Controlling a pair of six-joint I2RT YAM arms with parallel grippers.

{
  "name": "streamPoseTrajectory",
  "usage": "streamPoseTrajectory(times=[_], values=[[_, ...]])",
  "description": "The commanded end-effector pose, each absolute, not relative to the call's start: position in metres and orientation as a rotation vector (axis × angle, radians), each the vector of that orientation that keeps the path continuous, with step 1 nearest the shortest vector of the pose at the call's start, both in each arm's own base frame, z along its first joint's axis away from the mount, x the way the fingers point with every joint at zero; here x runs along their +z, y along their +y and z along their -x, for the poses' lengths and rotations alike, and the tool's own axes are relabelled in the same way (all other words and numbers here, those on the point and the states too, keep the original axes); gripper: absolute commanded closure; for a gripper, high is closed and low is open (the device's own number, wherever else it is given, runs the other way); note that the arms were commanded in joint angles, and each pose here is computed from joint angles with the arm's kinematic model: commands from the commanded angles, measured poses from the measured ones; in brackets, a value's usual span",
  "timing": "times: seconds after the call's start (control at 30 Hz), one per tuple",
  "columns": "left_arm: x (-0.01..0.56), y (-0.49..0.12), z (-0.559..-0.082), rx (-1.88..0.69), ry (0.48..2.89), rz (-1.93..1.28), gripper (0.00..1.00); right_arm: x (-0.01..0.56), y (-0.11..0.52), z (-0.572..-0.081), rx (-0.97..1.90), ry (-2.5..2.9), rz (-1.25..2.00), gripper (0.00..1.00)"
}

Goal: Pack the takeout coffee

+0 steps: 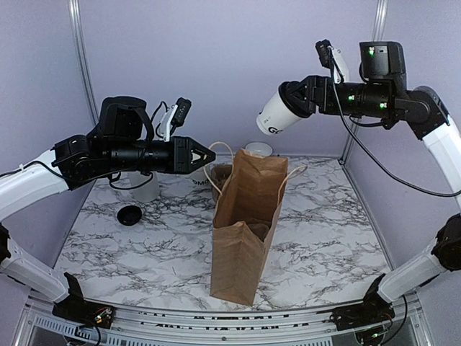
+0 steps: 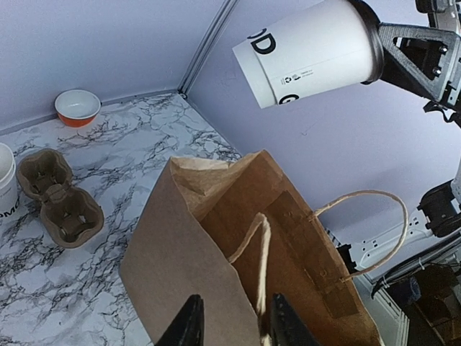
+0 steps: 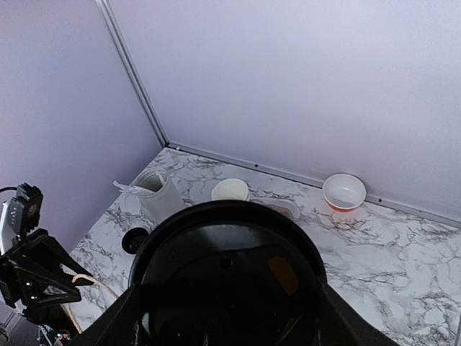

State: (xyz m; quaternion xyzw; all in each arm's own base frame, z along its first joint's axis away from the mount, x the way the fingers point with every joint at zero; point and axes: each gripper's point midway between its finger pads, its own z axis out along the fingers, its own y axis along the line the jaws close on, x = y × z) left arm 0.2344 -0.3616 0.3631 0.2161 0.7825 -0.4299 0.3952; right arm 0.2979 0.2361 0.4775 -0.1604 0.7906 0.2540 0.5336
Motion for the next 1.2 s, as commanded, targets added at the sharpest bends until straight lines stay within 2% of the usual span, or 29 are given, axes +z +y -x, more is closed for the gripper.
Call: streamPoseTrajectory(times=[0.0, 0.17, 0.37, 0.67, 0.83, 1.17], values=[[0.371, -0.357, -0.235, -1.073, 1.966, -0.526, 0.72, 0.503, 0.268, -0.273, 0.682, 1.825, 0.459, 0.44], [0.370, -0.354, -0.234, -1.060, 1.968, -0.508, 0.85, 0.493, 0.307, -0.247, 0.712, 1.861, 0.558, 0.44], [0.370, -0.352, -0.231, -1.056, 1.965, -0.496, 1.00, 0.474, 0.323, -0.232, 0.702, 1.946, 0.569, 0.44], [0.371, -0.344, -0.226, -1.060, 1.938, -0.331, 1.00, 0.435, 0.320, -0.220, 0.691, 2.089, 0.545, 0.47], [0.369, -0.341, -0.225, -1.054, 1.925, -0.263, 1.00, 0.437, 0.314, -0.217, 0.705, 2.094, 0.518, 0.48], [0.385, -0.327, -0.216, -0.989, 1.849, -0.190, 1.00, 0.403, 0.340, -0.203, 0.696, 2.205, 0.623, 0.49]])
